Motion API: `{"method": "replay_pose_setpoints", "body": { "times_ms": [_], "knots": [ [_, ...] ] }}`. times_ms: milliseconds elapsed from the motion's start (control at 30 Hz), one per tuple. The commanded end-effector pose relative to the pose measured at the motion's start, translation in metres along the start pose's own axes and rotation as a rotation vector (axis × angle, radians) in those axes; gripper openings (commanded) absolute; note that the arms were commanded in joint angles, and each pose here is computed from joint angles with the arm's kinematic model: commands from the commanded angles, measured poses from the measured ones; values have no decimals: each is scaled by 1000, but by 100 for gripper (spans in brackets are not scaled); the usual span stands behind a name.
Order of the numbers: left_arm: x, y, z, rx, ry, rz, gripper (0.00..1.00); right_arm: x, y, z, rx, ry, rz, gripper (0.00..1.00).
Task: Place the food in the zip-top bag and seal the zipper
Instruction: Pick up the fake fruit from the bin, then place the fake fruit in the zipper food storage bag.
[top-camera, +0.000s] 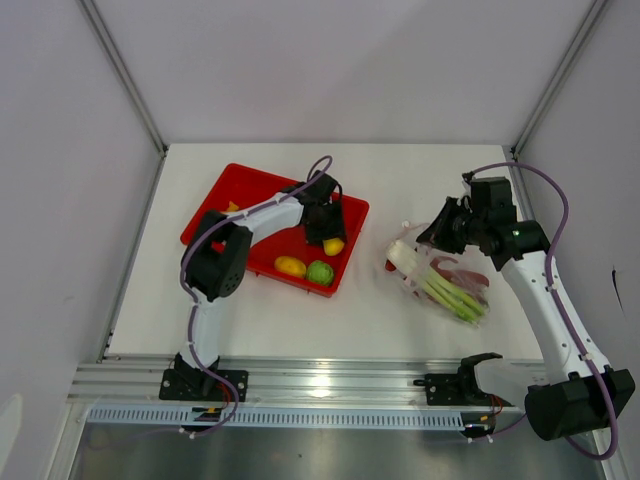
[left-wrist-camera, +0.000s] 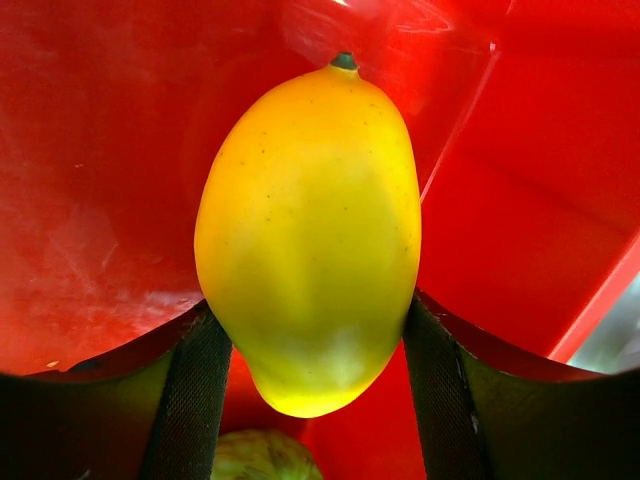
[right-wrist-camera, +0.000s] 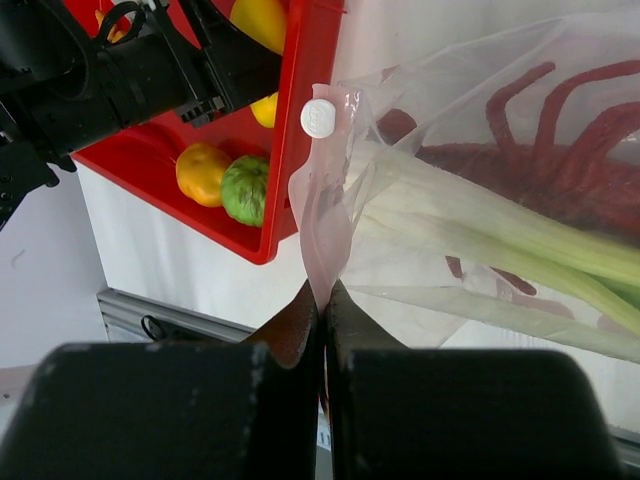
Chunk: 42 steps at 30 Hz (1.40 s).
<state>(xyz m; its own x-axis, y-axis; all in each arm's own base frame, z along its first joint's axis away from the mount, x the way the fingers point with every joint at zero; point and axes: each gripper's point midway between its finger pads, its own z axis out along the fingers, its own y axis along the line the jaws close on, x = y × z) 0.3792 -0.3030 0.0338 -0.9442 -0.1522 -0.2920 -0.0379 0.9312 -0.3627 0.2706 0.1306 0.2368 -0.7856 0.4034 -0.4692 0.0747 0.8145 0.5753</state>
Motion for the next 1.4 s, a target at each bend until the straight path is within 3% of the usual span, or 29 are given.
{"method": "replay_pose_setpoints", "body": {
  "times_ms": [0,67,467,667,767,933,1100,1367],
  "knots": [
    [-13,1,-21,-12,-71,-4,32,-10,16,-5,-73,-43,-13,0],
    [-21,-4,-32,2,-96,7,24,-11,18,-4,-82,-42,-10,0],
    [-39,-18,-107,4,-244,85,9,-14,23,1,-92,-30,-13,0],
    [-17,-71,-178,254,-288,199,1,-13,24,7,-85,-21,-20,0],
    [6,-103,-204,424,-263,291,1,-15,27,7,-90,-22,-25,0],
    [67,-145,-223,677,-75,448,1,-21,33,0,-97,-33,-50,0],
    [106,-147,-215,698,12,555,0,-24,35,-2,-105,-44,-81,0],
    [138,-145,-202,726,191,560,2,-17,43,-7,-147,-45,-194,0]
  ]
}}
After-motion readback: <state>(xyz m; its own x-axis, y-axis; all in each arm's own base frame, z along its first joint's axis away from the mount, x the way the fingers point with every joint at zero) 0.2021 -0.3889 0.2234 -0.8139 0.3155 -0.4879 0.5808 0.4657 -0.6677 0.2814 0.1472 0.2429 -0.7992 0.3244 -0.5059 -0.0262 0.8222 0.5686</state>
